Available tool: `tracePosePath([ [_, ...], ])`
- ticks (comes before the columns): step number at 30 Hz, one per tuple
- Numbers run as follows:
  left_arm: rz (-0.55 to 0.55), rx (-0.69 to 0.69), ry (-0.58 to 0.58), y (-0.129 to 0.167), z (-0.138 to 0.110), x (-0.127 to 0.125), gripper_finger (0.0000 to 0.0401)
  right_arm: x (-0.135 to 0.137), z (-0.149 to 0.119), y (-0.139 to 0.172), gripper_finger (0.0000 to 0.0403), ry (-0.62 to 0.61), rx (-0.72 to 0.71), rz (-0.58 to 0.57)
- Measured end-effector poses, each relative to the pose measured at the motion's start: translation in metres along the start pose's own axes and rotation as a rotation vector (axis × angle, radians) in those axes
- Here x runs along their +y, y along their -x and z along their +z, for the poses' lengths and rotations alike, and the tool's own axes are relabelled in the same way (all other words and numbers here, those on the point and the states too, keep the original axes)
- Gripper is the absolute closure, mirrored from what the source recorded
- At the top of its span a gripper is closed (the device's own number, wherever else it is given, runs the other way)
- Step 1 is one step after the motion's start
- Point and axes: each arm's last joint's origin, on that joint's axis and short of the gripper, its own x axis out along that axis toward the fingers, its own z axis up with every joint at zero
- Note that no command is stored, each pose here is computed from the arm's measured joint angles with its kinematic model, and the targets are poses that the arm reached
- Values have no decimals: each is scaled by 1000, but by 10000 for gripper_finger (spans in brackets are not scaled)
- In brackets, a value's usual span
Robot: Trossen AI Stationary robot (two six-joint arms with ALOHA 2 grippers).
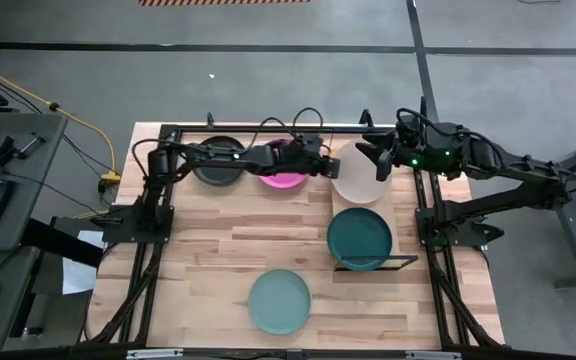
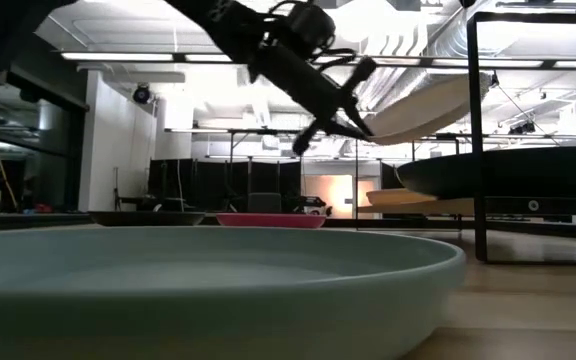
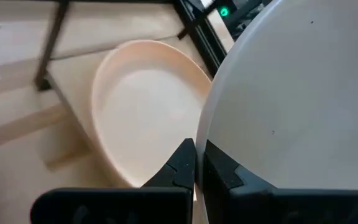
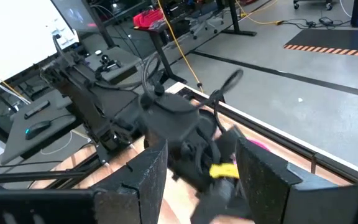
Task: Place and stack plates onto a shelf
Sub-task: Stack the white plate on top of the light red plate
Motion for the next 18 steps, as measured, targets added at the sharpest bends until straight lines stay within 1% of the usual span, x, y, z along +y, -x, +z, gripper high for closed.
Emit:
tracePosePath([
  [5,65,6,6,-16,-9,11,401,0,0,0,231,0,1,-1],
  [11,118,35,55,-24,-13,22,400,0,-1,-1,231,0,13,-7],
  [13,117,31,67,-24,-12,22,399,-1,-2,-1,231,1,19,-10],
  [18,97,15,3,-24,-10,20,384,-2,-4,-1,231,9,37,-20],
])
